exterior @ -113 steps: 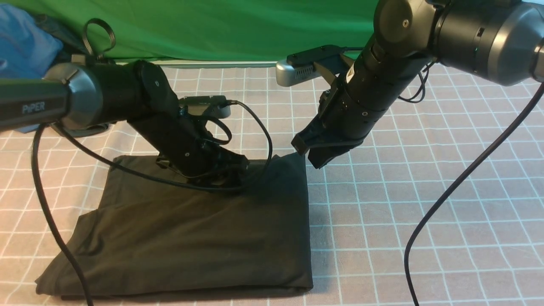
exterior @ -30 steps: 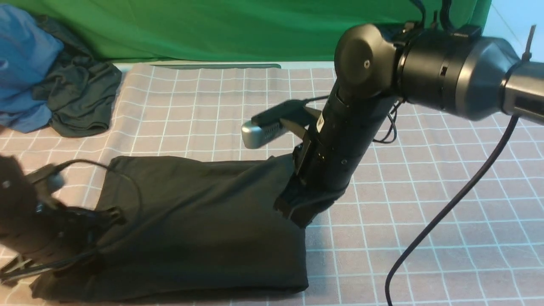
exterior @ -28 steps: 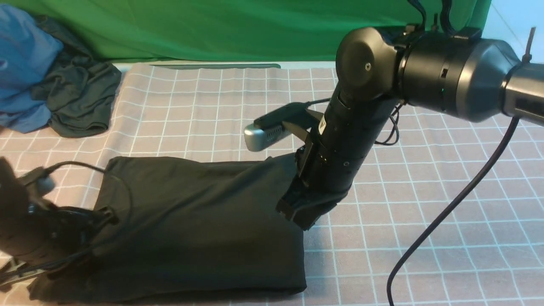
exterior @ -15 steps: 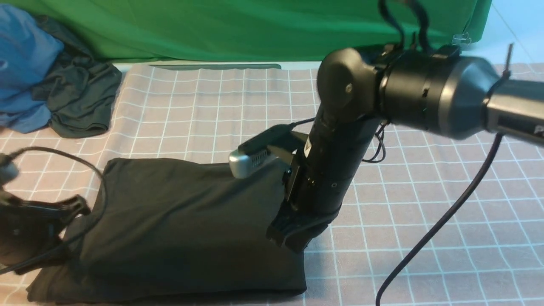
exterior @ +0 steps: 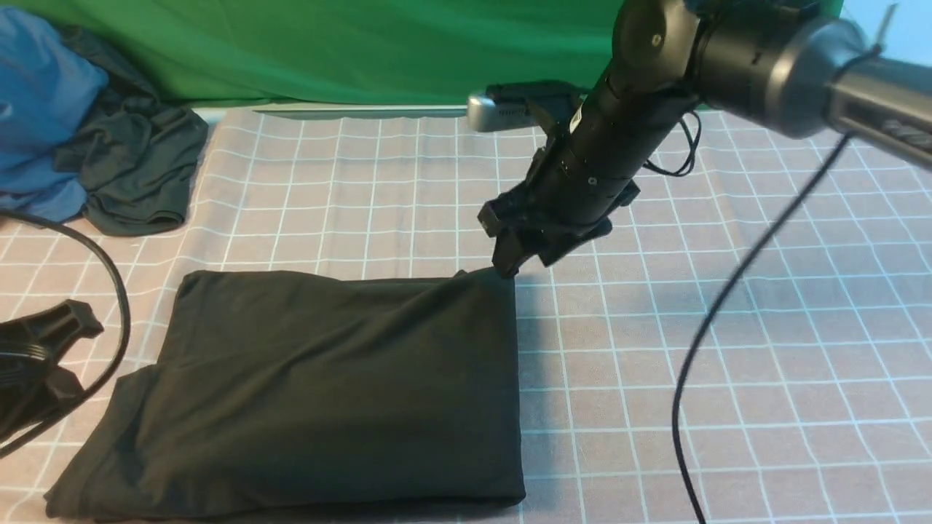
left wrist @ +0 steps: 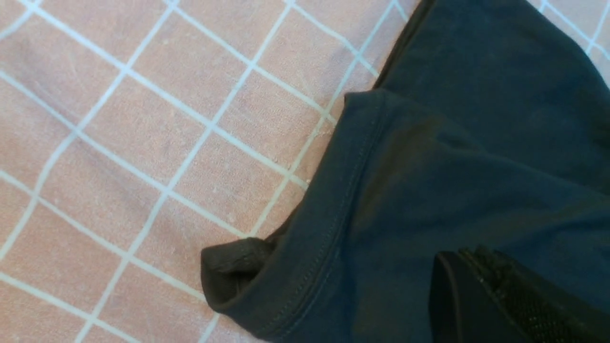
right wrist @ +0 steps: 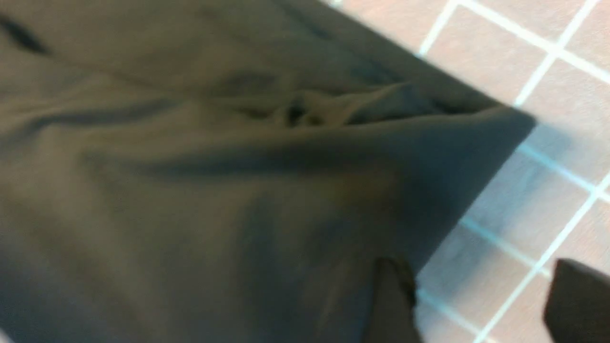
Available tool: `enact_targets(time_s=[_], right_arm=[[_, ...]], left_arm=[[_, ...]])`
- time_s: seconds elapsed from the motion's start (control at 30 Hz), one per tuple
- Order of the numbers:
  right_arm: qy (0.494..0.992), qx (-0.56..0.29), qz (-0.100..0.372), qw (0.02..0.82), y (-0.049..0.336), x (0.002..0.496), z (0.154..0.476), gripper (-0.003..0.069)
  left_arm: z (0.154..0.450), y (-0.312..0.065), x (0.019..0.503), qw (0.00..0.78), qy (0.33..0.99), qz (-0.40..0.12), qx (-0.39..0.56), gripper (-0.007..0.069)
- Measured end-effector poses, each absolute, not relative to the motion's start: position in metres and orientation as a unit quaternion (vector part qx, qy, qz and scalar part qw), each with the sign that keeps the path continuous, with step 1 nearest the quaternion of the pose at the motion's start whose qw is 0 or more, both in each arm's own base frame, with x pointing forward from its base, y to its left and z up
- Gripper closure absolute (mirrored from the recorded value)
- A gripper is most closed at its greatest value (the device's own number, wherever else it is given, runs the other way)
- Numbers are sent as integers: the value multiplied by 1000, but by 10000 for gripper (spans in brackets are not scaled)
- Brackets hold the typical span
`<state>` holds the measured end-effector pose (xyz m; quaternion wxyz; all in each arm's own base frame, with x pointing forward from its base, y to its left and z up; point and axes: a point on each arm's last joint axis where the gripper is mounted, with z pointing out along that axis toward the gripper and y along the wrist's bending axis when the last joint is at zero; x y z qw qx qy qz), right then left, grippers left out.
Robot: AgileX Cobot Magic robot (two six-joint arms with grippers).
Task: Fold a long-sleeved shirt over a pink coffee tablecloth.
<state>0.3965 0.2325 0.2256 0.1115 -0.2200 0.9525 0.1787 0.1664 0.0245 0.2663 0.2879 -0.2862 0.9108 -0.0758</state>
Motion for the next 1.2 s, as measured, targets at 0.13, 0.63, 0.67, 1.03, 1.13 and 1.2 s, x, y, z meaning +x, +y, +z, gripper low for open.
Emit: enact_targets(time_s=[0.13,0.63,0.67,1.03,1.13,1.2], right_arm=[[956,-220,175,80,237,403,198,71],[951,-214,213,70,248,409,169,165],[951,-213,213,70,249,409,168,179],[944,-241,210,79,243,413,167,604],[948,-224,209,80,227,420,170,603],[952,-211,208,80,216,426,170,603]], left_arm=[[267,24,164,288,911,-75,-285,596],[267,24,164,286,912,-75,-284,596],[267,24,164,286,912,-75,-284,596],[267,24,164,286,912,-75,-284,596],[267,24,164,286,912,-75,-284,596],[267,24,164,286,912,-75,-284,596]])
